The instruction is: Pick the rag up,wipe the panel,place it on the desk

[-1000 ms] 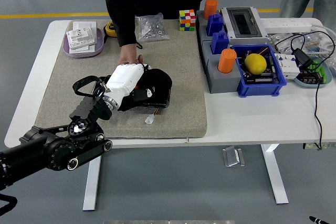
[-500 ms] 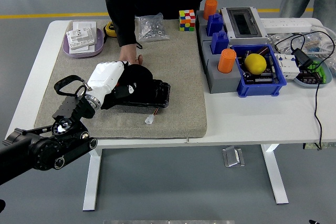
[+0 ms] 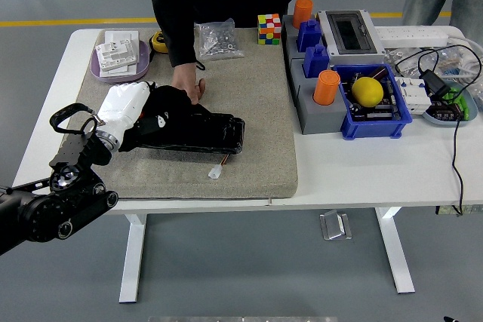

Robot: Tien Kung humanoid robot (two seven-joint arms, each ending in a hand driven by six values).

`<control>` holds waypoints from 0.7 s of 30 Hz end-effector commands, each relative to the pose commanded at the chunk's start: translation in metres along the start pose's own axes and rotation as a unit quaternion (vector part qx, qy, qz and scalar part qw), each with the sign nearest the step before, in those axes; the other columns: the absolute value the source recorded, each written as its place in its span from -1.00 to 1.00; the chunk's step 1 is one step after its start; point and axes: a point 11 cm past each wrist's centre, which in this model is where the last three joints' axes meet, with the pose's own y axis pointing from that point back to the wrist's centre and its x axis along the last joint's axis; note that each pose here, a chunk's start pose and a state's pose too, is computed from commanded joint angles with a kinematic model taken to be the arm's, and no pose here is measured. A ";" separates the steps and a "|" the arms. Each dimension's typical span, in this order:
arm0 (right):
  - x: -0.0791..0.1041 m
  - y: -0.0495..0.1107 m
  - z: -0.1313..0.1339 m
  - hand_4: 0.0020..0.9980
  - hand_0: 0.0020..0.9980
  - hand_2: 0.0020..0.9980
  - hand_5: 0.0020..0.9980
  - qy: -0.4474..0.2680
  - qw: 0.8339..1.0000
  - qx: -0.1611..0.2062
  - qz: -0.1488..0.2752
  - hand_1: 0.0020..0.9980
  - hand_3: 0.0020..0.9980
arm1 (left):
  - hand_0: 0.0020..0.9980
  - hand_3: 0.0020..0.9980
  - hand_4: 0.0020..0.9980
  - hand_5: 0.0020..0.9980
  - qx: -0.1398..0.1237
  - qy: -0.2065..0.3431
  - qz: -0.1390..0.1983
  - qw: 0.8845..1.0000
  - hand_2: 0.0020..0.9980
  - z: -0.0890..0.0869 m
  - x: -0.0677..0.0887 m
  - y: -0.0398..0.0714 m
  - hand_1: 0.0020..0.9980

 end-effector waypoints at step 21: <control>0.000 0.000 -0.002 1.00 0.56 0.43 0.11 -0.004 1.000 0.002 -0.001 0.30 0.27 | -0.56 0.07 -0.08 -0.80 0.040 -0.004 0.018 0.999 0.15 -0.037 0.013 0.004 -0.79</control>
